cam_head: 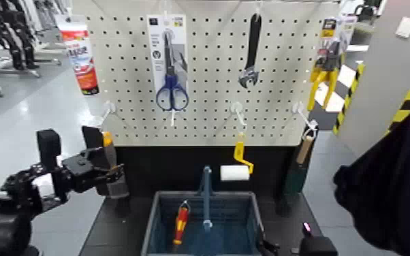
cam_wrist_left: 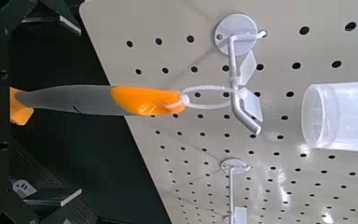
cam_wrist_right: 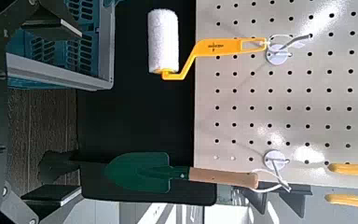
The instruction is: Put the yellow paint brush into the crate.
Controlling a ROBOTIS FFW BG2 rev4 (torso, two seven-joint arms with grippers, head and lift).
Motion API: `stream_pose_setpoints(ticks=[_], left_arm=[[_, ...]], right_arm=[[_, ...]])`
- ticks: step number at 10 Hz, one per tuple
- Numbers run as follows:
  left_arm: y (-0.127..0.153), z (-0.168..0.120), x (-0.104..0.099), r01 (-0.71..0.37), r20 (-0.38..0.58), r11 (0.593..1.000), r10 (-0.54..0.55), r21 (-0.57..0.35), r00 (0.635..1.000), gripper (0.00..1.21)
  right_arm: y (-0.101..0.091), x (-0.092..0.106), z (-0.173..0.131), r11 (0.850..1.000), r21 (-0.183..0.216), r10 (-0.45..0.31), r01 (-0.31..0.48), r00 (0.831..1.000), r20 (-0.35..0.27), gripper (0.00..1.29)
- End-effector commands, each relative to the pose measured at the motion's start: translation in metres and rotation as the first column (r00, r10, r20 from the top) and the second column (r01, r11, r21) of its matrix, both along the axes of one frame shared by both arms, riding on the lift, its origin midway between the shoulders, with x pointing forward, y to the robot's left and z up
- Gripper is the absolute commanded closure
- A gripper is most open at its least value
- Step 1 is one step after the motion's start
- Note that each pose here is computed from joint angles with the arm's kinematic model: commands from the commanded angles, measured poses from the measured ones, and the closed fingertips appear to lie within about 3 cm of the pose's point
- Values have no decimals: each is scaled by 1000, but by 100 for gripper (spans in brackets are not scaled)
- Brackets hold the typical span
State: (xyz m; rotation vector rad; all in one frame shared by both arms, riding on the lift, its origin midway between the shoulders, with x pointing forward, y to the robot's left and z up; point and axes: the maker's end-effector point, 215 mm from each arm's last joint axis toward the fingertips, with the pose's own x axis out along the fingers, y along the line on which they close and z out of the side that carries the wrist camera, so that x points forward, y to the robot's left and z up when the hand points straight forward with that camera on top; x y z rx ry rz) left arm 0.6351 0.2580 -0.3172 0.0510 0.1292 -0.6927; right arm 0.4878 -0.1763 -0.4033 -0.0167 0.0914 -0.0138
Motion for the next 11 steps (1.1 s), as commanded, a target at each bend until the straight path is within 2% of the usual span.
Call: stream_pose_setpoints(ticks=[1,2,3,4,5,6,11], left_arm=[[2,0,0,-1,-2,1000,1,7,1000,51],[3,0,1,-4,-3,1000,4,7,1000,70],[4,0,1,-7,-5,1000,7,7,1000,84],[6,1,1,-11,-3,1000,11,8,1000,94],[7,2,1,-15,-1,1000,15,14,1000,95],[8,0,2,-25,-5,1000,25,12,1000,107],[7,-2,-1,-34,-5,999,34,21,999,114]], right_arm=[[0,1,1,1000,-2,2,-2,1000,3,14],[0,1,1,1000,-2,2,-2,1000,5,14],[0,1,1,1000,-2,2,-2,1000,5,14],[-1,1,2,1000,-2,1,-1,1000,7,14],[-1,0,0,1000,-1,1,-1,1000,3,14],[-1,0,-1,1000,-1,0,0,1000,2,14],[-1,0,-2,1000,1,0,0,1000,-3,14]])
